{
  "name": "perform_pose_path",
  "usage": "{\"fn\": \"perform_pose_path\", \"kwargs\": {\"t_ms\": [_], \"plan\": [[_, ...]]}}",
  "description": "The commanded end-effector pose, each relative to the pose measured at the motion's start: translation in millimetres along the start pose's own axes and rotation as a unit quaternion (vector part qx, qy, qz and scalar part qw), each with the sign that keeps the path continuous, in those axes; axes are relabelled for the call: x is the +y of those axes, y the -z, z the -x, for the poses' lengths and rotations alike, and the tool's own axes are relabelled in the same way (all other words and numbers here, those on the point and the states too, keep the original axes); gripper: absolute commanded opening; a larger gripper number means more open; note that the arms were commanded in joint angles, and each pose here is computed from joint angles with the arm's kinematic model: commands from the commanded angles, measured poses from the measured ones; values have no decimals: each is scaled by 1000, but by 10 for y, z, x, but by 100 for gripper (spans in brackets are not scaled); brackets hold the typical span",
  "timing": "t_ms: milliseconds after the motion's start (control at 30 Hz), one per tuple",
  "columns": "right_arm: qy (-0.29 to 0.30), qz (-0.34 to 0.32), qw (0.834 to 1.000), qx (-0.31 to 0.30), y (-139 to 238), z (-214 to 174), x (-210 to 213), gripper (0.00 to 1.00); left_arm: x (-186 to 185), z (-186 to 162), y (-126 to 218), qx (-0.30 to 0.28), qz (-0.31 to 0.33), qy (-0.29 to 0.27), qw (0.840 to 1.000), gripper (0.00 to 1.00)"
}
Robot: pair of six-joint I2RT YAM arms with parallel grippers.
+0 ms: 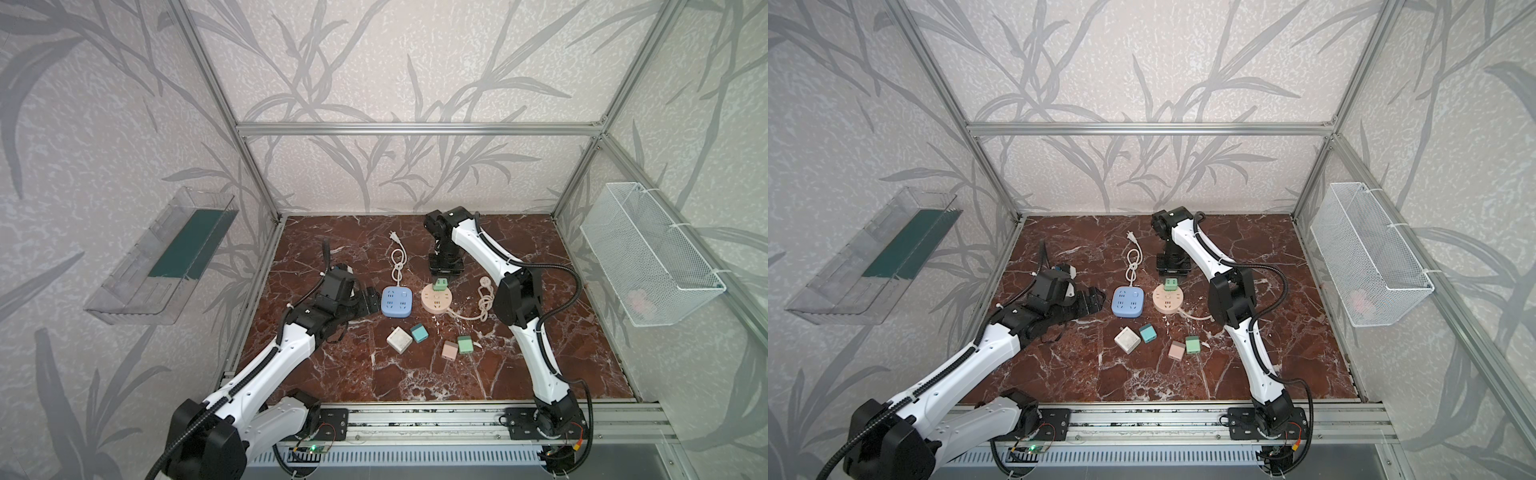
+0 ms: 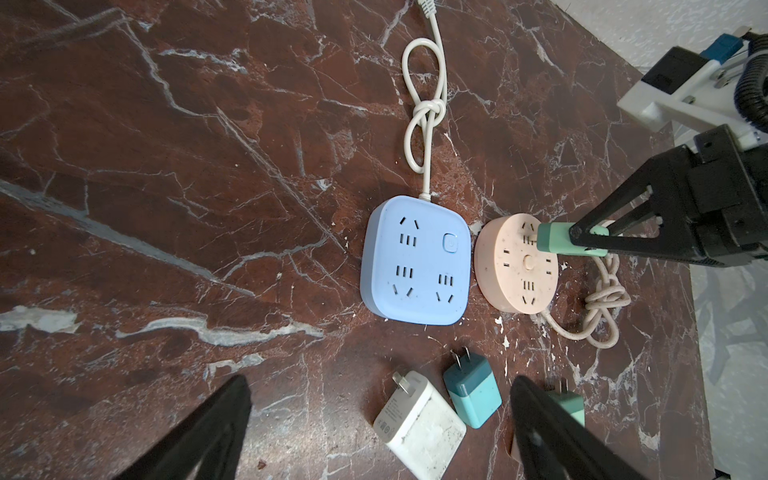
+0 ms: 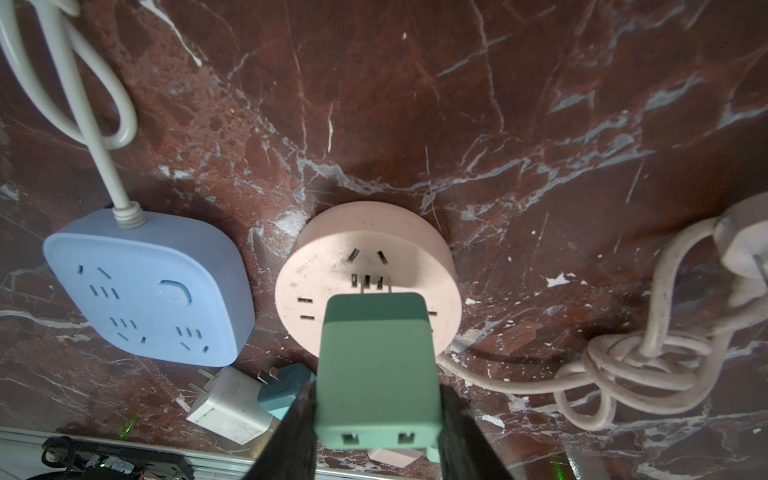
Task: Insert the plug
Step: 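Lower the adapter prongs over a socket on the pink round strip, then press the green adapter down into the pink strip socket with the right gripper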
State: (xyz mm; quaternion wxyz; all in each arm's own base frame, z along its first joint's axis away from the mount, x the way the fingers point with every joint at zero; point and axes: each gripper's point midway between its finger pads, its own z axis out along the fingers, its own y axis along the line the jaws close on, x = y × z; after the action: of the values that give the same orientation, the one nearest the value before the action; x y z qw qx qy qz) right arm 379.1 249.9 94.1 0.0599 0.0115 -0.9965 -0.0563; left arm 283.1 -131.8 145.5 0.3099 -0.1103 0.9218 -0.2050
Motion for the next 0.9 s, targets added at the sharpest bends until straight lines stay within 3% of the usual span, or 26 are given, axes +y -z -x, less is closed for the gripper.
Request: {"fn": "perform_pose_path", "kwargs": {"t_ms": [0,867], "plan": [[6,-5,1000,7,-35,5,-12,0,52,-42,-23,4,8,2,1000,95],[36,-35,999,17,19,-121,-39,0,92,-75,-75,8,14,1,1000,95]]}}
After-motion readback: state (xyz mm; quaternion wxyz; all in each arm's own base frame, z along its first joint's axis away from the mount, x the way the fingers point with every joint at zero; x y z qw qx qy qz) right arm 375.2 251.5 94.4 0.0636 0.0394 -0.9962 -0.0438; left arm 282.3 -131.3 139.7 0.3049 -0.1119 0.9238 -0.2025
